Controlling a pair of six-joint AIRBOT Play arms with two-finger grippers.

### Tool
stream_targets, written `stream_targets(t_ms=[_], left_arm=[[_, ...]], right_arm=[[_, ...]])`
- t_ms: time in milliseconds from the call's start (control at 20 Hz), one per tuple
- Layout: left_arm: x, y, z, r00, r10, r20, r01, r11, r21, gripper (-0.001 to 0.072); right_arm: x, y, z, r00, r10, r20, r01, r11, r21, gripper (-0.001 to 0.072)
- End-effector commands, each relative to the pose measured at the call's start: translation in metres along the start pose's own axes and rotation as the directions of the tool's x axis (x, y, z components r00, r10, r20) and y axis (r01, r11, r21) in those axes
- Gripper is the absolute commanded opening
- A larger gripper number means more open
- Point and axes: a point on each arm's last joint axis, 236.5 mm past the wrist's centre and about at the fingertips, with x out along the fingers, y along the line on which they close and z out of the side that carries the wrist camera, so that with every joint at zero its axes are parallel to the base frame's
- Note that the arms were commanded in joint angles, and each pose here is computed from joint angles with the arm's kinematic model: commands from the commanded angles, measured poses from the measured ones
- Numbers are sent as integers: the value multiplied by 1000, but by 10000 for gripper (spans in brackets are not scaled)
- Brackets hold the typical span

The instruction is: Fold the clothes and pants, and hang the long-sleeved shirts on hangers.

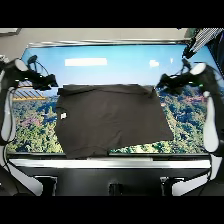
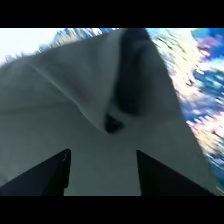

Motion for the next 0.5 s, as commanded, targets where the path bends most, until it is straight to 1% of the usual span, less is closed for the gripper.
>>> stream_targets(t_ms=[0,150,300,450], left_arm=[[-63,13,-18,998,-60,-23,60,998,-9,464],[-99,16,-43,987,-161,6,161,986,-43,463],[-110,33,-89,987,-160,-2,159,981,-116,463],[-109,45,-128,989,-149,-9,145,973,-181,463]], right_arm=[[-58,-49,-40,990,-19,-139,2,993,-121,474],[-71,-99,-87,981,-22,-191,20,1000,-14,475],[-59,-138,-150,965,-25,-261,55,993,109,475],[-41,-155,-190,953,-43,-300,87,987,135,475]])
